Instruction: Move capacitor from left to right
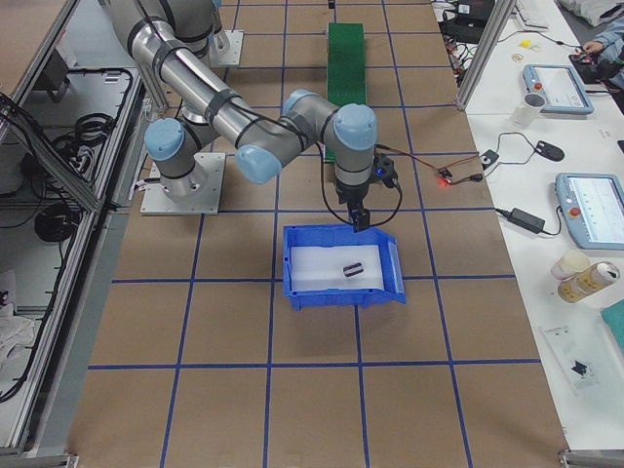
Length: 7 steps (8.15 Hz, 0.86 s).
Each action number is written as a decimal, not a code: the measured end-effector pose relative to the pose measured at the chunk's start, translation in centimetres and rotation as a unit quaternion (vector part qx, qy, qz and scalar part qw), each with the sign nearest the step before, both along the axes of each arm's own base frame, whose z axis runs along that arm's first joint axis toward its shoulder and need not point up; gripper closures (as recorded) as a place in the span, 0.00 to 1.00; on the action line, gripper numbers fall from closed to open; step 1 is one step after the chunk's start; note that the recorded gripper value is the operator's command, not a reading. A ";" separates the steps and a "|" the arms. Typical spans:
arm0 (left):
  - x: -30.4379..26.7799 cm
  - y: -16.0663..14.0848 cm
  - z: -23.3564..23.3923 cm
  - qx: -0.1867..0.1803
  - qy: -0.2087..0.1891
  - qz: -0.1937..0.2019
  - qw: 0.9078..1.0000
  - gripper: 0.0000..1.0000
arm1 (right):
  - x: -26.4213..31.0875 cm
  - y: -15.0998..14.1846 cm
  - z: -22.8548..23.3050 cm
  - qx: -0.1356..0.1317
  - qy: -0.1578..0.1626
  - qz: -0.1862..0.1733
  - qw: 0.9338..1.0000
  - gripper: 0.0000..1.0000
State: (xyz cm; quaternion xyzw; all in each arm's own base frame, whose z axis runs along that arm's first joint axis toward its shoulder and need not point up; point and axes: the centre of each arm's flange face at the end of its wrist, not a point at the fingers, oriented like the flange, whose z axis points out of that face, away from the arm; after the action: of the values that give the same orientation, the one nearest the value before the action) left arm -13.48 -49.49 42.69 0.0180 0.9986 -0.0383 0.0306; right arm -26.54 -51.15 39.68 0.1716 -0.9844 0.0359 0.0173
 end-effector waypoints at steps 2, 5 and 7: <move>-0.1 -0.1 0.1 -0.001 0.001 0.006 1.000 0.00 | 9.0 -0.4 4.4 -0.003 -0.014 -0.019 1.000 0.00; 0.0 -0.1 0.0 0.007 -0.001 0.007 1.000 0.00 | 28.3 -1.2 7.0 -0.004 -0.035 -0.092 0.995 0.00; 0.2 0.1 0.0 0.018 0.000 0.008 1.000 0.00 | 40.0 0.1 7.3 -0.014 -0.042 -0.107 0.993 0.00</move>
State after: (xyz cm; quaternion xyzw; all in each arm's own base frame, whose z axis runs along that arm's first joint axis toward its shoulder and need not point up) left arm -13.31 -49.35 42.66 0.0101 0.9993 -0.0201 0.0306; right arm 13.43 -51.02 46.98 0.0631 -0.9963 0.0548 -0.0182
